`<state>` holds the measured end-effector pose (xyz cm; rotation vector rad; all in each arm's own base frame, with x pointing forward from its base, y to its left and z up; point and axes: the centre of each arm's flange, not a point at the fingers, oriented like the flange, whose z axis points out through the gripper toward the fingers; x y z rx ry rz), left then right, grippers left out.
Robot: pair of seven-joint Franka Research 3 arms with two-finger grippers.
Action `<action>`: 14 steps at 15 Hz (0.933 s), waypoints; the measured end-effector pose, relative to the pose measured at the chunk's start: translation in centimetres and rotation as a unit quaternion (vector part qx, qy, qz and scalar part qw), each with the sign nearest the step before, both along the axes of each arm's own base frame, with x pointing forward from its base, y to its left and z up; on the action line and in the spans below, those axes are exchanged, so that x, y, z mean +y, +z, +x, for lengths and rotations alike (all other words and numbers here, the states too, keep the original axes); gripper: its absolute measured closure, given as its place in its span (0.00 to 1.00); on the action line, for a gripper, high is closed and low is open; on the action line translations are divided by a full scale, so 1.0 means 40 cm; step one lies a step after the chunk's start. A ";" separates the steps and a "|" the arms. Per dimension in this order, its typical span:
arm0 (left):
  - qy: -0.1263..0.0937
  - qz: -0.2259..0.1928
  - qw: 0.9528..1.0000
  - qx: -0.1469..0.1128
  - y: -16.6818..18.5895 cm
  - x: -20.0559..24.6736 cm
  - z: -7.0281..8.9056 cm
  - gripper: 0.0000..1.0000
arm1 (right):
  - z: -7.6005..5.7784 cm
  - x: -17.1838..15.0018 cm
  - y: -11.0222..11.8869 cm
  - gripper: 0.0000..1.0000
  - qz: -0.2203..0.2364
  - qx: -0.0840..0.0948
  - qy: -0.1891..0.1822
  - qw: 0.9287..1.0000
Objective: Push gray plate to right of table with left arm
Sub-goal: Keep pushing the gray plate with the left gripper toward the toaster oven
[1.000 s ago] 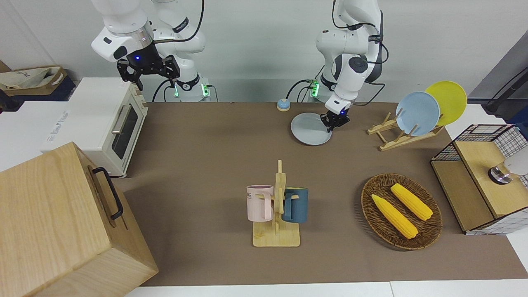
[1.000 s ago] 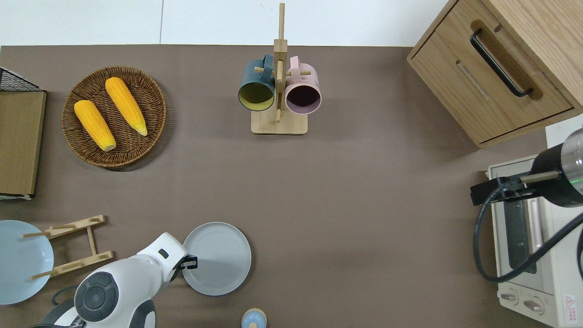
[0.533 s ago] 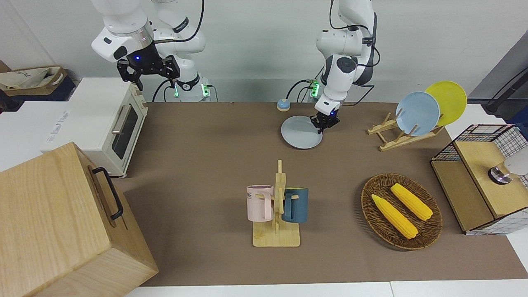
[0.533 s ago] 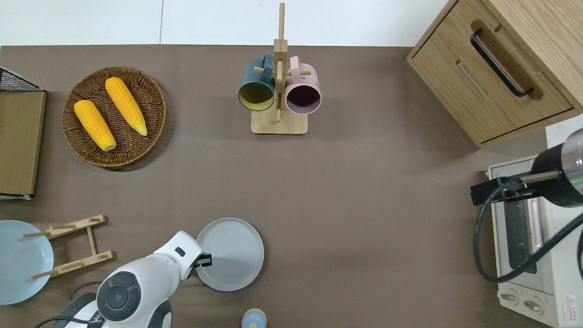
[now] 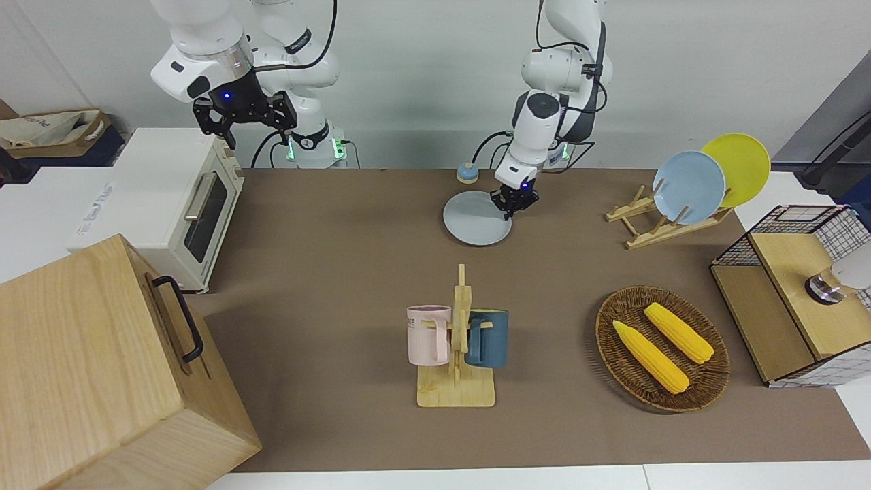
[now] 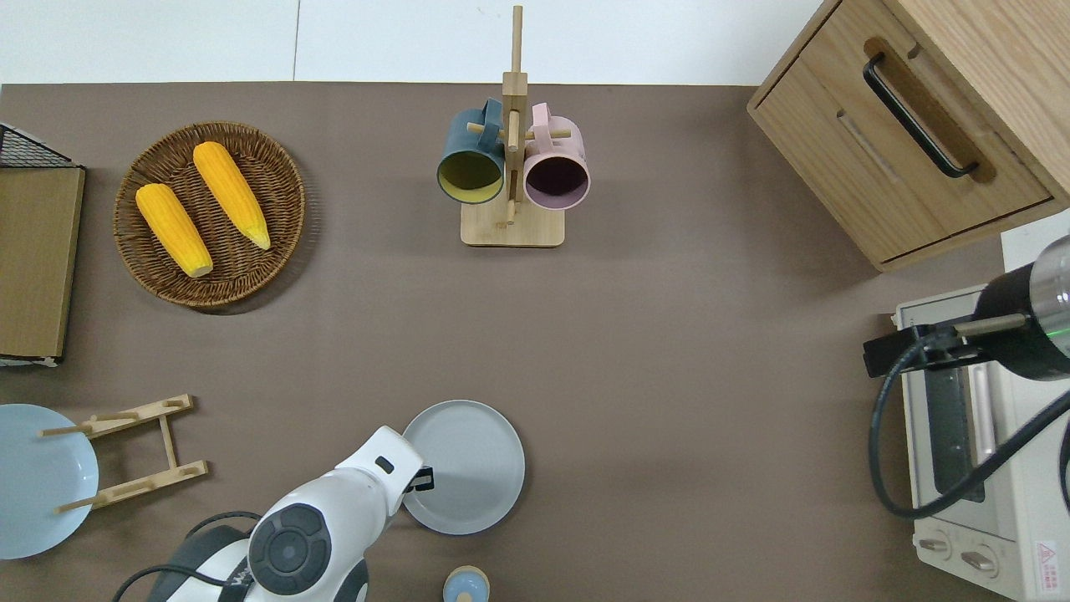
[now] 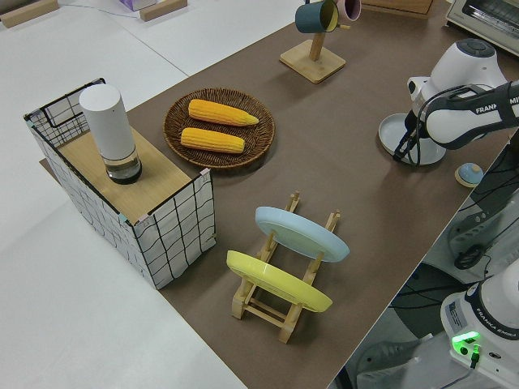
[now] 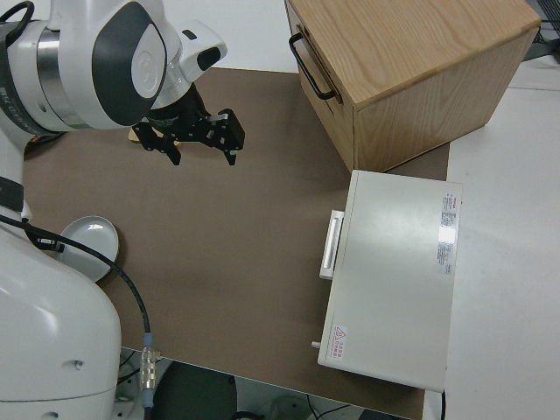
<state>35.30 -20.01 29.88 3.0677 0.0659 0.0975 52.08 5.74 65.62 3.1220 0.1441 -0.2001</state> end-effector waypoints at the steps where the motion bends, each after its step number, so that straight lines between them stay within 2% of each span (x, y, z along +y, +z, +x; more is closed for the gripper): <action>1: 0.001 0.000 1.000 0.000 0.000 -0.022 -0.003 0.98 | 0.000 0.000 0.000 0.01 0.000 0.000 0.000 1.000; 14: 0.033 -0.015 0.999 0.009 0.000 -0.272 -0.049 0.98 | 0.000 0.000 0.000 0.01 0.000 0.000 0.000 1.000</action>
